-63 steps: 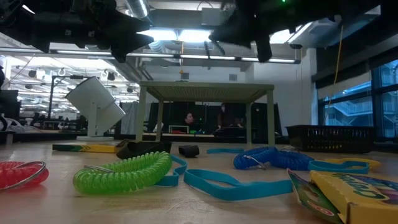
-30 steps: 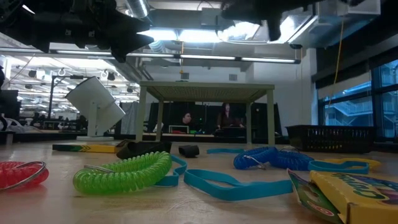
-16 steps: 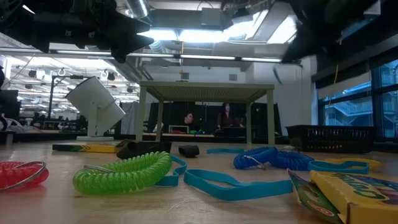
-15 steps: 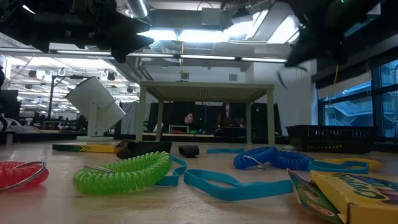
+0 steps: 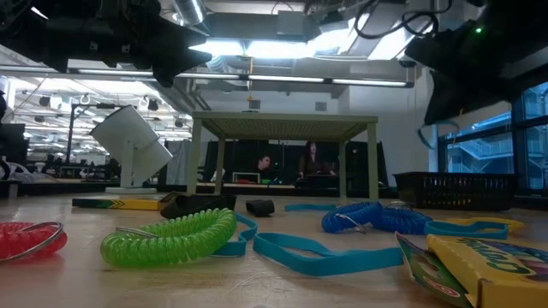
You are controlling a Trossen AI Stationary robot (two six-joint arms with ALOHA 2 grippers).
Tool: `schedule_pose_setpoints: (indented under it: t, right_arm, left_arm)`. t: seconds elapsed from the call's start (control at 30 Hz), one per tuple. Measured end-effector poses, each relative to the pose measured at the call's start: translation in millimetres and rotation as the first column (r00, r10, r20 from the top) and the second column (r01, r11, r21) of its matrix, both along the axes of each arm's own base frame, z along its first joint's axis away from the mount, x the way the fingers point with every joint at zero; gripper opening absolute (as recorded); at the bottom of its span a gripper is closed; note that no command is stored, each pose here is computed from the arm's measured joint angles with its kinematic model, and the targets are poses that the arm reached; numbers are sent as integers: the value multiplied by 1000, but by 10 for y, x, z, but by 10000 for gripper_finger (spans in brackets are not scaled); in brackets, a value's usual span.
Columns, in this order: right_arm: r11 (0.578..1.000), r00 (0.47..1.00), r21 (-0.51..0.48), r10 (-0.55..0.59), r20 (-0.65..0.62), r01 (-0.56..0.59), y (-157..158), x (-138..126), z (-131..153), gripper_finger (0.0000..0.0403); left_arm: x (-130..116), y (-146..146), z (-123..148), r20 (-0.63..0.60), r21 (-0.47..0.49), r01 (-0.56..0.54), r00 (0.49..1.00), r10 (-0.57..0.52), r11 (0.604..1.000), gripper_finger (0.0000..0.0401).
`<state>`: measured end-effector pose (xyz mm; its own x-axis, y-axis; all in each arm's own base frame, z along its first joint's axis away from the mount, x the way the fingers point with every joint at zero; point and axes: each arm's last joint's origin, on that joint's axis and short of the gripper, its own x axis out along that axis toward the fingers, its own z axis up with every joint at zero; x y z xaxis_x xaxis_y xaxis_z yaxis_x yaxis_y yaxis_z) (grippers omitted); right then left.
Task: Pick & Place Office Desk Supplies
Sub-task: Put the blue rubber band into the top right black bin
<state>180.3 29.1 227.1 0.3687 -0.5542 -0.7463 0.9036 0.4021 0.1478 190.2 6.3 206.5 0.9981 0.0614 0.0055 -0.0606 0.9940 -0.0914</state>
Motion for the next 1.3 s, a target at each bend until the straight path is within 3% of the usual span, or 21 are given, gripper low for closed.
schedule_pose_setpoints:
  t: [0.17,0.4,0.97,1.07,1.2,1.3]
  right_arm:
    - [997,997,-4,-78,-12,78,-78,52,-56,0]
    - [995,991,19,-101,-86,103,-168,112,-142,9]
    - [992,988,12,-127,-92,128,-223,119,-149,178]
    - [992,988,29,-122,-95,125,-219,120,-152,195]
    - [987,991,122,-91,-96,103,-193,141,-162,203]
    - [986,998,163,-12,-67,23,-145,197,-154,203]
  left_arm:
    - [0,1,0,0,0,0,1000,0,1000,198]
    - [0,0,0,0,-1,0,1000,0,1000,198]
    - [0,0,0,0,-1,0,1000,0,1000,198]
    - [0,0,0,0,-1,0,1000,0,1000,198]
    - [0,0,0,0,-1,0,1000,0,1000,198]
    - [0,1,0,0,0,0,1000,0,1000,198]
